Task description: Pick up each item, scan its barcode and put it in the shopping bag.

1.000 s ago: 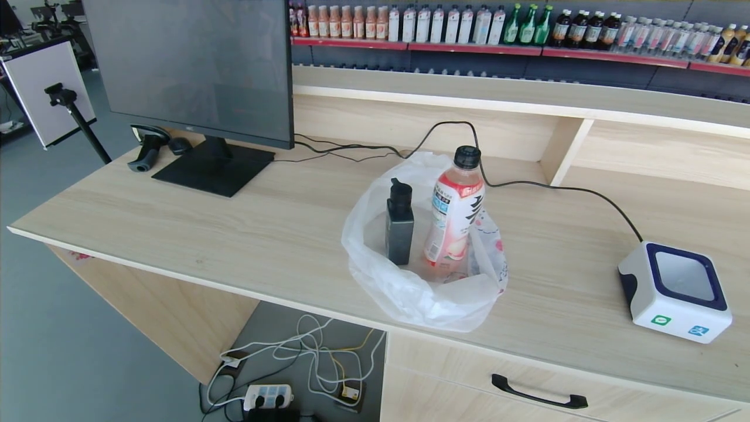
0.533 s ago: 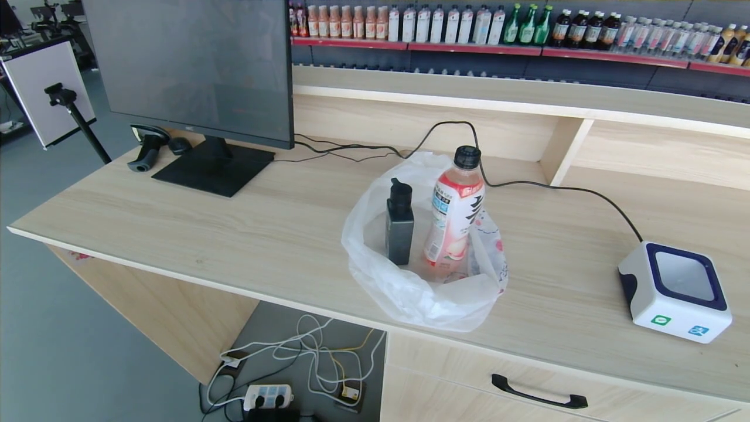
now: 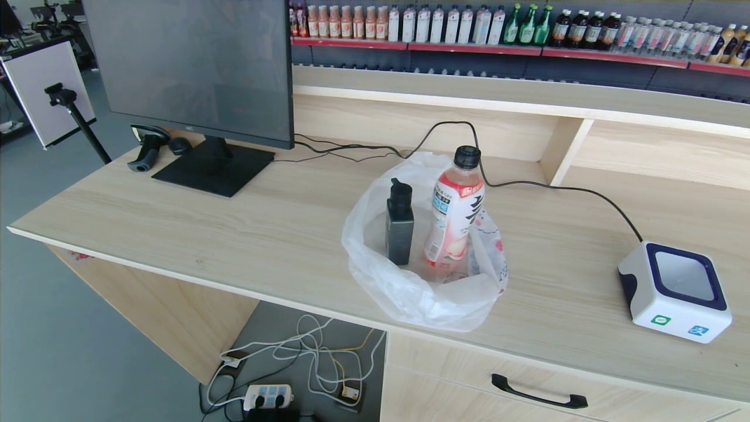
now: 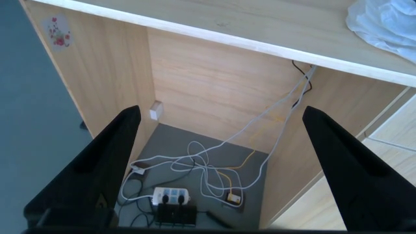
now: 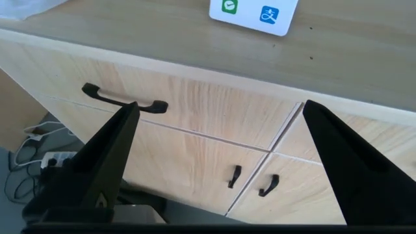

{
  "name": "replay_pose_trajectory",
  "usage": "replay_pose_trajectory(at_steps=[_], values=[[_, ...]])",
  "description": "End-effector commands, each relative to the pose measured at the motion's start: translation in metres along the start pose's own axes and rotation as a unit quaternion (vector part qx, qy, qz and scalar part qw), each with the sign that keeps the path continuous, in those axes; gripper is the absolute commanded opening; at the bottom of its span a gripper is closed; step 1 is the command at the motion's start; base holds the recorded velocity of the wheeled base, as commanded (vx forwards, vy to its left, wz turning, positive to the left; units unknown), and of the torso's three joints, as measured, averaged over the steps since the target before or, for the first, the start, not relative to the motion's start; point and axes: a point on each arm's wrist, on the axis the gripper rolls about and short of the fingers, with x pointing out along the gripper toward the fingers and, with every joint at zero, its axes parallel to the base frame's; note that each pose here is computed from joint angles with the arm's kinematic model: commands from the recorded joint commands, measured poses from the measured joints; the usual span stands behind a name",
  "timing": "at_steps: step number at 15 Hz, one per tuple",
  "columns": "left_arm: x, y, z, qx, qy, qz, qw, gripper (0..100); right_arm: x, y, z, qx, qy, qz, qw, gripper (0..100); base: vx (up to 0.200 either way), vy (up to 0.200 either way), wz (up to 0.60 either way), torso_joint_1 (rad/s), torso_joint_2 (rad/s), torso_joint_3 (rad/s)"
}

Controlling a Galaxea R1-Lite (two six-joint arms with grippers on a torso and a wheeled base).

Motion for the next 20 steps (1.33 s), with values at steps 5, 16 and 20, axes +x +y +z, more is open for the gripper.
replay_pose_trajectory(at_steps=[5, 16, 20], values=[[0.0001, 0.0, 0.0, 0.0, 0.001, 0.0, 1.0, 100, 0.0002, 0.0001, 0.0, 0.003, 0.001, -0.005, 1.0, 100, 0.0, 0.0, 0.0, 0.0, 0.0, 0.0], [0.0001, 0.0, 0.0, 0.001, 0.001, 0.0, 1.0, 100, -0.0055, -0.0009, -0.002, 0.009, -0.038, 0.021, 0.999, 100, 0.0, 0.0, 0.0, 0.0, 0.0, 0.0], [0.0001, 0.0, -0.0001, 0.0, 0.002, 0.0, 1.0, 100, -0.0056, -0.0009, -0.0016, 0.005, -0.039, 0.022, 0.999, 100, 0.0, 0.0, -0.3, 0.0, 0.0, 0.001]])
